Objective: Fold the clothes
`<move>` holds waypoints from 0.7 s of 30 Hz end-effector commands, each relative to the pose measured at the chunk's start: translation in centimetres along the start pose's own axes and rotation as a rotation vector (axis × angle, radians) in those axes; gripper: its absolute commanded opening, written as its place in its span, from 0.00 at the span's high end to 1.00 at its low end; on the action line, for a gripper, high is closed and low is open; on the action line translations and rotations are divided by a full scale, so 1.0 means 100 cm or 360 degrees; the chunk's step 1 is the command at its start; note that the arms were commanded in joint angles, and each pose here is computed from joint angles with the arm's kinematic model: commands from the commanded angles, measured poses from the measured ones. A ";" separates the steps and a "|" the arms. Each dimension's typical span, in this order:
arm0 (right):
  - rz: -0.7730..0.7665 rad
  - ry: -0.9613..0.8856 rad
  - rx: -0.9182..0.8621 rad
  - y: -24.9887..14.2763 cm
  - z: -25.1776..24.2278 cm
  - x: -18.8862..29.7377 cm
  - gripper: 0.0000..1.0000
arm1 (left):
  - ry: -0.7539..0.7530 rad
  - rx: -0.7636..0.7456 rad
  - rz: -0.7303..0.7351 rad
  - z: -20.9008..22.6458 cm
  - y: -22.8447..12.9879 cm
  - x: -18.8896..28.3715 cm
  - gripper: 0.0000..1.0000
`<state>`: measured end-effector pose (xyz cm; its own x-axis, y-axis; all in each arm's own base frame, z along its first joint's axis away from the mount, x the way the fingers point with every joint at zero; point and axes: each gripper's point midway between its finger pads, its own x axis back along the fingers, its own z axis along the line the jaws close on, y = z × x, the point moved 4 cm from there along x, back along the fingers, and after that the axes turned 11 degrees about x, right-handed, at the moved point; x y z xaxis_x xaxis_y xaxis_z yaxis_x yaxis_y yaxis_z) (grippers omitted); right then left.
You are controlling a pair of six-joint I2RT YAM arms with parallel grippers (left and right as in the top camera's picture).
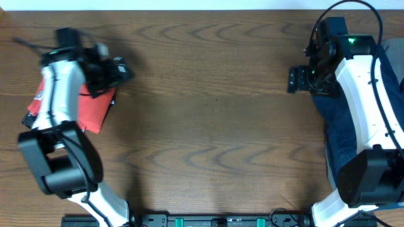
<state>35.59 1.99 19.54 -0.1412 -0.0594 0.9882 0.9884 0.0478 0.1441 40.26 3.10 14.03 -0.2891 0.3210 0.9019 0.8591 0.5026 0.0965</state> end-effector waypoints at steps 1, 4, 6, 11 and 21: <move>-0.0077 0.0107 -0.0042 0.006 0.005 0.009 0.01 | 0.0017 -0.0194 0.0169 -0.033 -0.035 -0.013 0.02; -0.0087 0.0217 -0.0046 0.007 0.009 0.011 0.01 | 0.0130 -0.0265 0.0376 -0.045 -0.075 -0.019 0.02; -0.0079 0.0329 -0.0029 0.005 0.011 0.012 0.01 | 0.0275 -0.0322 0.0520 -0.047 -0.103 -0.019 0.02; 0.0028 0.0490 -0.0058 -0.012 0.003 0.017 0.01 | 0.0582 -0.0438 0.0737 -0.040 -0.146 -0.009 0.02; 0.0390 0.0462 -0.0012 -0.073 -0.006 0.008 0.01 | 0.0626 -0.0486 0.0775 -0.041 -0.175 0.031 0.02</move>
<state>29.37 0.99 19.28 0.1308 -0.3293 0.9351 0.9914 0.0483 -0.1217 26.69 -8.51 14.79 0.3639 0.1160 0.9242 0.9182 0.1217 -0.3769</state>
